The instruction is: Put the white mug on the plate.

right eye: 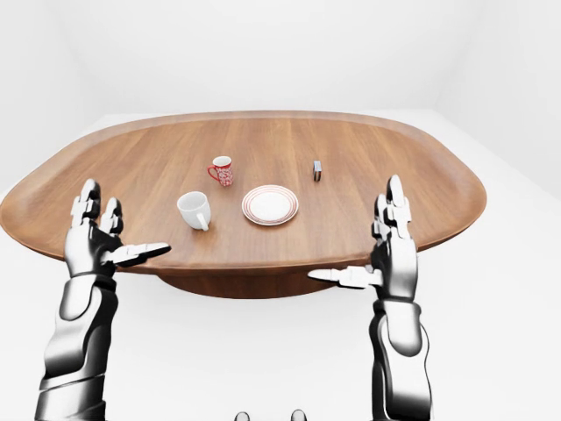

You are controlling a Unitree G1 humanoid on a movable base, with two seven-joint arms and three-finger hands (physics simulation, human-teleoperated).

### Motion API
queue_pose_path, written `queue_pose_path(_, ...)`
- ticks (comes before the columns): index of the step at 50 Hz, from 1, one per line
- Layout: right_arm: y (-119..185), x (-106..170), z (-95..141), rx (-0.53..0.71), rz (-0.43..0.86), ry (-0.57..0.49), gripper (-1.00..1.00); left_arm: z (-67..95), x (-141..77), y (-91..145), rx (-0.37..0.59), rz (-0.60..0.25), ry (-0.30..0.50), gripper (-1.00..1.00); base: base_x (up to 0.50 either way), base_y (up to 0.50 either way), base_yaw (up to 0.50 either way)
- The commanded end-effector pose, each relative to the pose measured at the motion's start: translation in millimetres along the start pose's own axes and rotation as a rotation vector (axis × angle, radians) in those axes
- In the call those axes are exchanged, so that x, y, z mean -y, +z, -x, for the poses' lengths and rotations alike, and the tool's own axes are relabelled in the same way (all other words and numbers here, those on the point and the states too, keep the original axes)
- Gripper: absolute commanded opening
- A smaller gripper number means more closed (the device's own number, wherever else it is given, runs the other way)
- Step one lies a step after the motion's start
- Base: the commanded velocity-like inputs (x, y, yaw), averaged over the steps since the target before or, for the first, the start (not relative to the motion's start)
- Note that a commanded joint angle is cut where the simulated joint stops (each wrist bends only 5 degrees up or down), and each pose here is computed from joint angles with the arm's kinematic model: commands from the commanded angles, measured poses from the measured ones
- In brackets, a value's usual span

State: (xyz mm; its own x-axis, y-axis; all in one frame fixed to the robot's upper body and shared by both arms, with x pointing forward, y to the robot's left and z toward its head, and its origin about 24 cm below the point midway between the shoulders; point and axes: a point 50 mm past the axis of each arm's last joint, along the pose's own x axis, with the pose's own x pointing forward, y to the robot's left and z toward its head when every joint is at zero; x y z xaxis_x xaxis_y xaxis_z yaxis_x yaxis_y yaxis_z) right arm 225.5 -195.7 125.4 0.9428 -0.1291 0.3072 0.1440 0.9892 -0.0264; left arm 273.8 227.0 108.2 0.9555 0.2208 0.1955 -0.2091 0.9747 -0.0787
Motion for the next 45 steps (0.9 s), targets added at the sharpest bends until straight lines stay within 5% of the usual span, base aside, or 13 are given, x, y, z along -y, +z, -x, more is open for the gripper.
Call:
queue_pose_path(1, 79, 33, 28, 0.316, 0.085, -0.117, 1.00, -18.4, -51, 61, 0.215, 0.097, 0.179, 1.00, 0.00, 0.00, 0.00)
queue_pose_path(13, 87, 67, 56, 0.317, 0.111, -0.205, 1.00, -15.6, -87, 76, 0.248, 0.199, 0.344, 1.00, 0.00, 0.00, 0.00)
queue_pose_path(45, 82, 63, 53, 0.290, 0.122, -0.173, 1.00, -16.3, -89, 72, 0.229, 0.202, 0.359, 1.00, 0.00, 0.09, 0.00)
